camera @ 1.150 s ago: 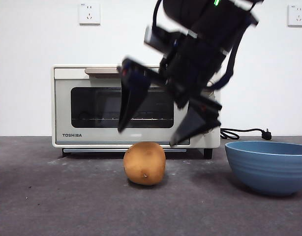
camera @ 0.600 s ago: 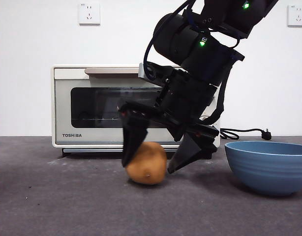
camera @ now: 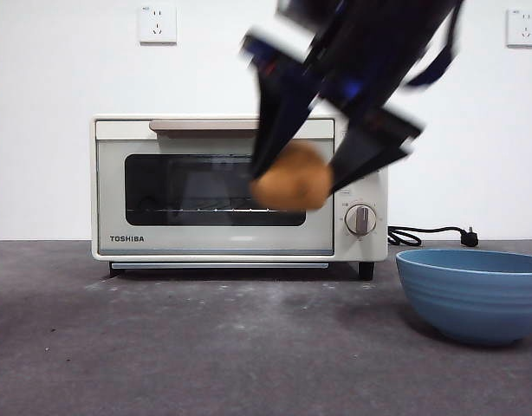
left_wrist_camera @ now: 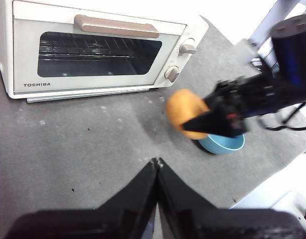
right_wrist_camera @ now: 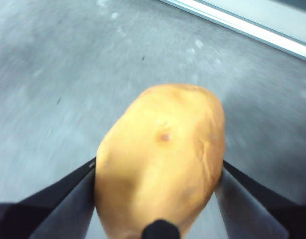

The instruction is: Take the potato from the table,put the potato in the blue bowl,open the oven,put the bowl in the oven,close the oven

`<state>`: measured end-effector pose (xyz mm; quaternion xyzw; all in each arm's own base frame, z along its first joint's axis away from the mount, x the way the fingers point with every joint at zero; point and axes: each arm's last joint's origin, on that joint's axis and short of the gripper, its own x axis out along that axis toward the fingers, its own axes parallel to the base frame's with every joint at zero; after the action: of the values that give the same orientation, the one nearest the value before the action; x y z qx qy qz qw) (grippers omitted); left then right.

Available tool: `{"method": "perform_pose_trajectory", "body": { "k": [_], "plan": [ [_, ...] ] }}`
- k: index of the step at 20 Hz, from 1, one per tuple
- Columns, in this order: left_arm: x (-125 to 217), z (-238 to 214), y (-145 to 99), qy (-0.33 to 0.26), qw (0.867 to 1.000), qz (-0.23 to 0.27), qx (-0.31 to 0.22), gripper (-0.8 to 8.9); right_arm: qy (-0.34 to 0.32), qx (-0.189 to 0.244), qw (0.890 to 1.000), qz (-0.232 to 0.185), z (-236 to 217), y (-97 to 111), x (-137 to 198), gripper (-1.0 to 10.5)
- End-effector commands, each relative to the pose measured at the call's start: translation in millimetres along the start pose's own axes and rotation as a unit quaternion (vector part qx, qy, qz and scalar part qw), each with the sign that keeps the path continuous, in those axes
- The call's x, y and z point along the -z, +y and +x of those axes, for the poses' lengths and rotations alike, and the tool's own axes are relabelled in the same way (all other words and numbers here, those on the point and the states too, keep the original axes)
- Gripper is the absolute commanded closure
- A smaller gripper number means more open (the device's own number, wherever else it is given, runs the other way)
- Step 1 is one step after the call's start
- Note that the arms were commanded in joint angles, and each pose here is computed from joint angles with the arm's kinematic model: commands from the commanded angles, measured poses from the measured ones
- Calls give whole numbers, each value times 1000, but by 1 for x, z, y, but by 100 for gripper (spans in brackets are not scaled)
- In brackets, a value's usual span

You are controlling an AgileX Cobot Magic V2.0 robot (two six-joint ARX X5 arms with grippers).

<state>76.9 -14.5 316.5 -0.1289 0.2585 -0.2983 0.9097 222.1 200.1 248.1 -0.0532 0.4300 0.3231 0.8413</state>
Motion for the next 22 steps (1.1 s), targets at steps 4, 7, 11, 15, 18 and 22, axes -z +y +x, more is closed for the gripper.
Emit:
{"method": "perform_pose_trajectory", "body": {
  "k": [4,7,11,15,18,22],
  "plan": [
    [0,0,0,0,1000,11,3,822,30,97,995,-14,-54,-21,14,963],
    [0,0,0,0,1000,11,3,822,63,124,990,6,-57,-42,21,964],
    [0,0,0,0,1000,11,3,822,75,135,987,40,-35,-67,43,964],
    [0,0,0,0,1000,11,3,822,88,117,988,58,-6,-78,62,963],
    [0,0,0,0,1000,11,3,821,102,118,986,61,8,-82,65,963],
    [0,0,0,0,1000,11,3,821,122,119,983,64,17,-84,68,903]
  ]
}}
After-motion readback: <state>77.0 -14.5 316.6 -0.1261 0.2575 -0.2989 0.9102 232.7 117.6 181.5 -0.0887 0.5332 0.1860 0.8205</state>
